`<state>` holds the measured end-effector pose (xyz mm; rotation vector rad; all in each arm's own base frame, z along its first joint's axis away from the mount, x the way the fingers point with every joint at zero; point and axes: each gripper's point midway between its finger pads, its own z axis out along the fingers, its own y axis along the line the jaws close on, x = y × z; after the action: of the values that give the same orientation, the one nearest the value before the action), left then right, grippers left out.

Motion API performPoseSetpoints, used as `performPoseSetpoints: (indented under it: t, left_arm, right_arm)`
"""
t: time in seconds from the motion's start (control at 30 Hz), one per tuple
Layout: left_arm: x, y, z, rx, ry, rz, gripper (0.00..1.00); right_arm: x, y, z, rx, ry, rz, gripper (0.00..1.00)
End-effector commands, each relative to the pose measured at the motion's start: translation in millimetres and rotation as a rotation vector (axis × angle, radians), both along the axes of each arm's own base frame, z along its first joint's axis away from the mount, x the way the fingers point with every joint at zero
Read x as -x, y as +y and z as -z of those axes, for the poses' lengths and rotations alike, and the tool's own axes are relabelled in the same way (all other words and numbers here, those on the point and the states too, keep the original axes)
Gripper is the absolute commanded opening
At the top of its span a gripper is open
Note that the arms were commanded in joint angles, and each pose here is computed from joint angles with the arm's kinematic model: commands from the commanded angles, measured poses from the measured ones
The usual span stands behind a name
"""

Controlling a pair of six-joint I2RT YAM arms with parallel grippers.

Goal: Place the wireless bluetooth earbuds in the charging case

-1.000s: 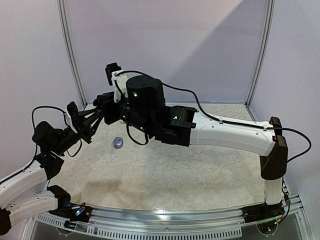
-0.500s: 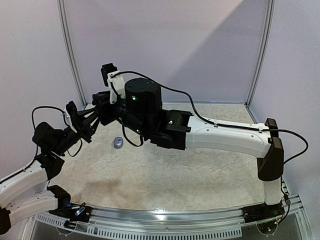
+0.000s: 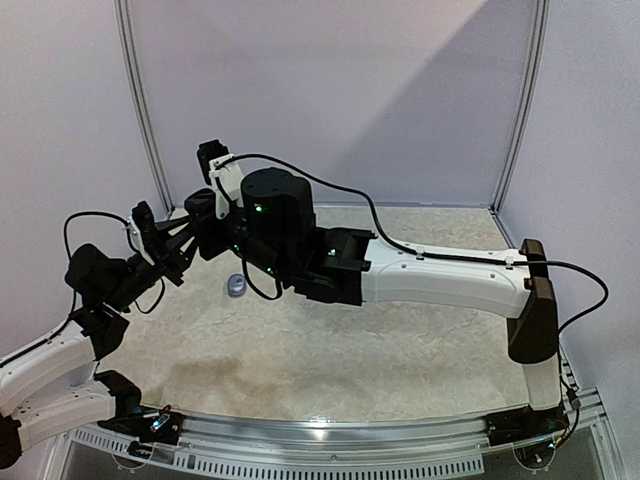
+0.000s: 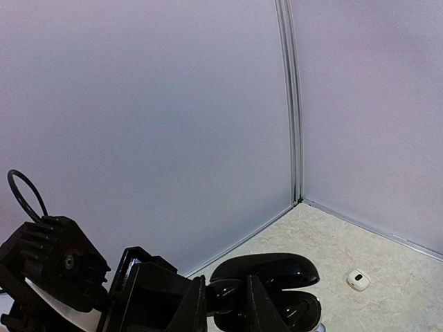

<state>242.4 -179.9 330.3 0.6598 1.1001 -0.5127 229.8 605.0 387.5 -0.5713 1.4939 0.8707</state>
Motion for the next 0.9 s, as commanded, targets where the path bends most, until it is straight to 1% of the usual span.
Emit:
performPoseSetpoints:
  t: [0.0, 0.27, 0.57, 0.87]
  left_arm:
    - [2, -1, -1, 0.021, -0.004, 0.003, 0.0]
    - [3, -2, -1, 0.023, 0.003, 0.013, 0.0]
    - [3, -2, -3, 0.028, 0.002, 0.018, 0.0]
    - [3, -2, -4, 0.035, 0.006, 0.024, 0.0]
  right_arm:
    - [-9, -1, 10, 0.029, 0.004, 0.037, 0.0]
    - [-16, -9, 10, 0.041, -0.004, 0.079, 0.0]
    - [-16, -2, 23, 0.055, 0.006, 0.055, 0.0]
    - [-17, 3, 28, 0.04, 0.025, 0.023, 0.0]
